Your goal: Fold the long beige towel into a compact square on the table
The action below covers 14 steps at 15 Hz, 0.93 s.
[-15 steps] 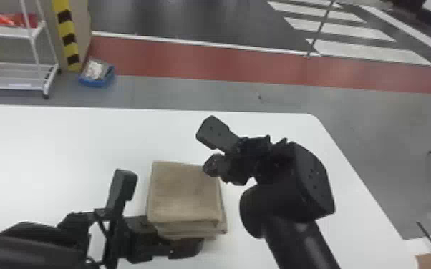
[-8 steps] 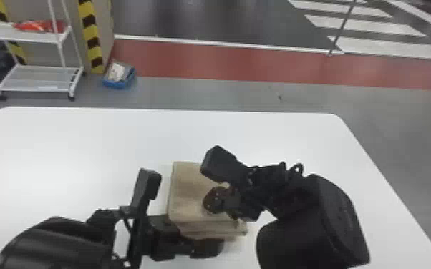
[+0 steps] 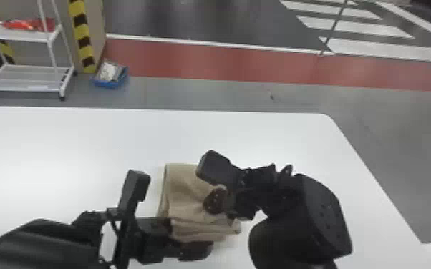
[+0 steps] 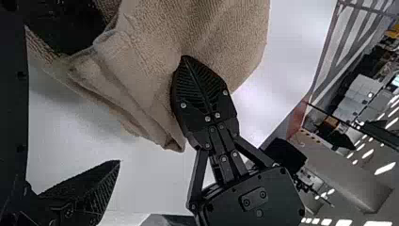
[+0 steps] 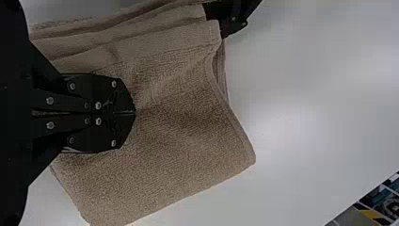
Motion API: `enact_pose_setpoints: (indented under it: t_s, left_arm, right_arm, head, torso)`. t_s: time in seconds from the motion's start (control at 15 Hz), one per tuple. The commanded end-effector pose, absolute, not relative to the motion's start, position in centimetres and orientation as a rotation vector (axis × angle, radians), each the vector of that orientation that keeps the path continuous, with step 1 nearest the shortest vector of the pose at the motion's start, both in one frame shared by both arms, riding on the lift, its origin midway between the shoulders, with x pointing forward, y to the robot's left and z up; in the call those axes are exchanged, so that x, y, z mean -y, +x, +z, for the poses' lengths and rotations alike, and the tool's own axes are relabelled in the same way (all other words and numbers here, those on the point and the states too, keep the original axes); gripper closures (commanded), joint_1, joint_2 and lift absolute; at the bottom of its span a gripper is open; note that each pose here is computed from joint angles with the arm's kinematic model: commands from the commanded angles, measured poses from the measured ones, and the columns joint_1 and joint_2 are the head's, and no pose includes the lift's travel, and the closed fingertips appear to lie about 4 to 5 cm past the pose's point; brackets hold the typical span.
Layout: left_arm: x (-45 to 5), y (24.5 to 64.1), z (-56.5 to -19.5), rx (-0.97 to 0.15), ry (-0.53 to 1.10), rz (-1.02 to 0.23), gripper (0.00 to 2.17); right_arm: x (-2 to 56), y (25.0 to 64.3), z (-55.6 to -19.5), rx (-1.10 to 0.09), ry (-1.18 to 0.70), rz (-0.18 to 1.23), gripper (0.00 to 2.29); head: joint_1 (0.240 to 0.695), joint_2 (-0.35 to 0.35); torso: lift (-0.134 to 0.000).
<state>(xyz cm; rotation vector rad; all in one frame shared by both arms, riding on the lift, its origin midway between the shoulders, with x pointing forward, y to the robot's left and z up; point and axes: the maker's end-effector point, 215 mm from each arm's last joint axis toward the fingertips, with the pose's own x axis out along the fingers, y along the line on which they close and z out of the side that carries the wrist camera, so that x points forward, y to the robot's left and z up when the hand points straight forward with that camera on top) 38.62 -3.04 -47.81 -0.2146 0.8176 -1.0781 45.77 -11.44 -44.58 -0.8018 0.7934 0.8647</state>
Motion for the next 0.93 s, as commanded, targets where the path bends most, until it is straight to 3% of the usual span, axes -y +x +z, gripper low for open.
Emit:
enact_pose_setpoints:
  t_s: [0.0,0.4,0.87]
  left_arm:
    - [2.3,39.2,-47.4,-0.805,-0.218,-1.065,0.15]
    - [-0.9,40.5,-46.7,-0.791,-0.26,-1.008,0.15]
    - [-0.4,39.6,-46.8,-0.814,-0.272,-1.023,0.15]
  right_arm:
    - [11.5,45.9,-44.4,-0.791,-0.801,0.862,1.59]
    - [10.6,45.8,-44.5,-0.783,-0.801,0.876,1.59]
    - [8.3,45.4,-43.0,-0.747,-0.703,0.9,1.59]
  head:
    - [0.695,-0.194]
    - [0.695,-0.151]
    - [0.695,-0.116]
  torso:
    - [-0.124]
    - [-0.124]
    - [-0.124]
